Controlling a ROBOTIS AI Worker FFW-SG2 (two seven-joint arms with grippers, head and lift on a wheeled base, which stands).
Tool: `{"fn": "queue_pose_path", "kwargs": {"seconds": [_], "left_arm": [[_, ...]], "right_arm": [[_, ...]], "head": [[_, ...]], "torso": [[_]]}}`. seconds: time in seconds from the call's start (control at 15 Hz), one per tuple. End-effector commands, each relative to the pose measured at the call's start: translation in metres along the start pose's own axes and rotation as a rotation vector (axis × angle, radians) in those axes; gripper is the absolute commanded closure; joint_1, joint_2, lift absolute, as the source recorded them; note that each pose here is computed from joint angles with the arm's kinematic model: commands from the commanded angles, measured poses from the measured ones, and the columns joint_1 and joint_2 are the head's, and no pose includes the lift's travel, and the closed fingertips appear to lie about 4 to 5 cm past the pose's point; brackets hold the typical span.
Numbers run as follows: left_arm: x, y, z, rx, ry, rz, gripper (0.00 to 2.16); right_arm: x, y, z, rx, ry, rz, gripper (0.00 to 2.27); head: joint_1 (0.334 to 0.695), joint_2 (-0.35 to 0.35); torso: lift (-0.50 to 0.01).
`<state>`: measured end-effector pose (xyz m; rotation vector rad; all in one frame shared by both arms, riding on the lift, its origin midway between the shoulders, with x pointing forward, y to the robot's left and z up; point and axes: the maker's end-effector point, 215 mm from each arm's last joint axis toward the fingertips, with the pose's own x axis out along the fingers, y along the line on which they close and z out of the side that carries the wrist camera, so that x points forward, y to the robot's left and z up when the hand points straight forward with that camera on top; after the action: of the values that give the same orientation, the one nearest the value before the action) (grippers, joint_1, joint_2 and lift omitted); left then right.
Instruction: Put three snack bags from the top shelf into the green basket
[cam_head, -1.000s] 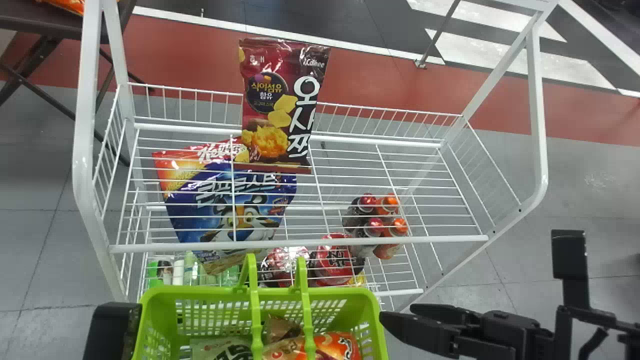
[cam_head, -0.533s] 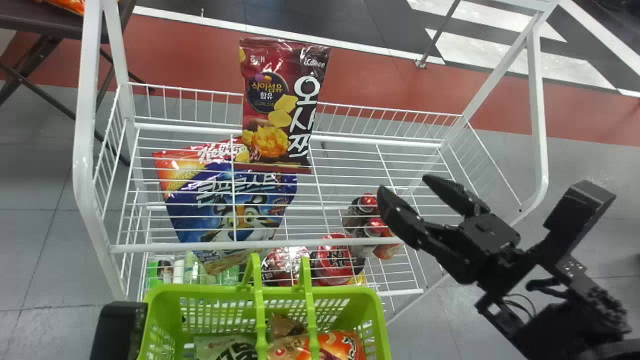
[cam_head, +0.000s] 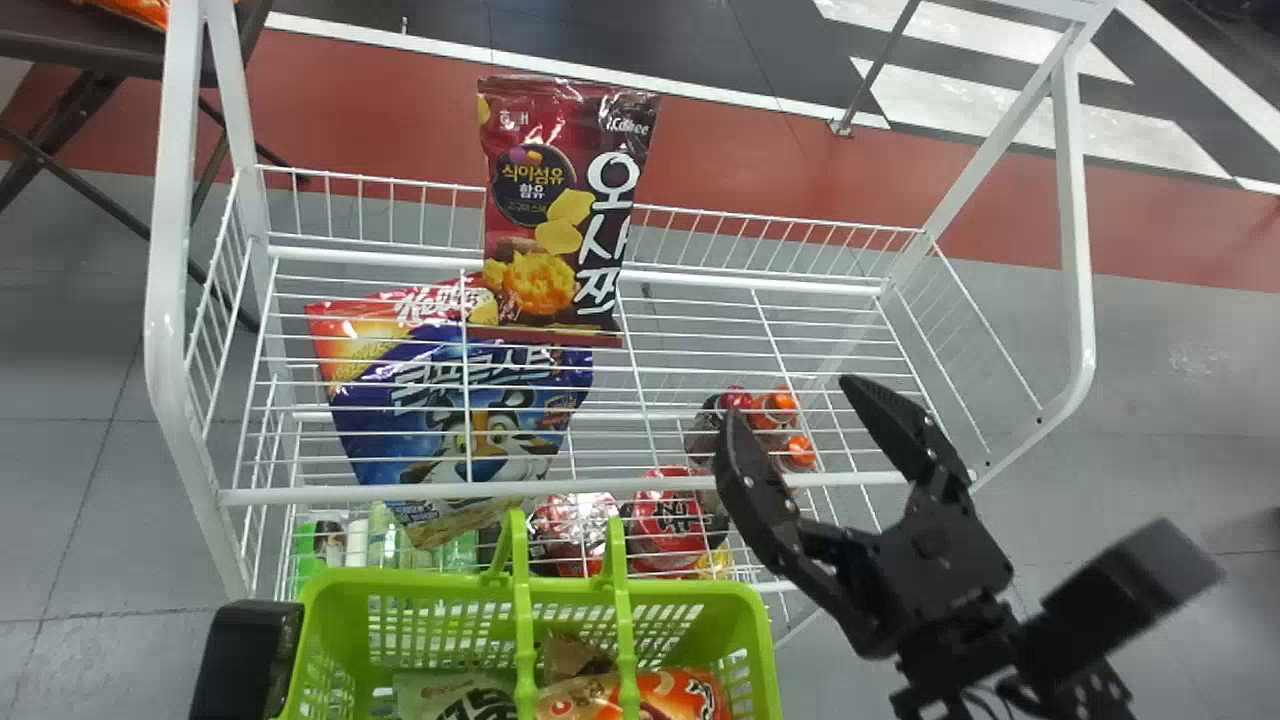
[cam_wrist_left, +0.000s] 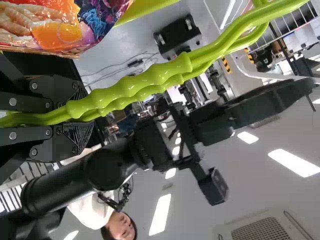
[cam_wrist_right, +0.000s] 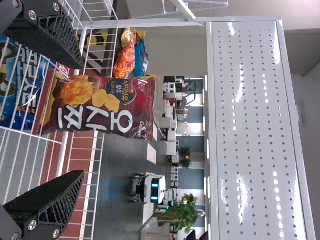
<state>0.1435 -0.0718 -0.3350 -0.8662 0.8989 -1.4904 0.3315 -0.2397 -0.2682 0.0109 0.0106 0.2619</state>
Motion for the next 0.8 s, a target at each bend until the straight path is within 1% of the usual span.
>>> {"fn": "queue_pose_path", "kwargs": {"seconds": [0.0,0.2,0.47,0.73], "left_arm": [[-0.001,0.000,0.000,0.002,0.002,0.002,1.63],[-0.003,0.000,0.000,0.001,0.001,-0.002,1.63],[-0.003,-0.005,-0.001,0.004,-0.005,-0.009,1.63],[-0.005,-0.007,-0.002,0.007,-0.011,-0.002,1.63]], "right_arm": [[-0.026,-0.013,-0.002,0.024,0.012,-0.031,0.06],[-0.047,-0.032,-0.007,0.048,0.034,-0.063,0.06],[-0.044,-0.025,0.006,0.051,0.004,-0.049,0.06],[-0.041,-0.021,0.007,0.050,-0.001,-0.034,0.06]], "head": [[0.695,-0.350],[0.695,-0.350],[0.695,-0.350],[0.695,-0.350]], "torso": [[-0.045],[-0.045],[-0.045],[-0.045]]}}
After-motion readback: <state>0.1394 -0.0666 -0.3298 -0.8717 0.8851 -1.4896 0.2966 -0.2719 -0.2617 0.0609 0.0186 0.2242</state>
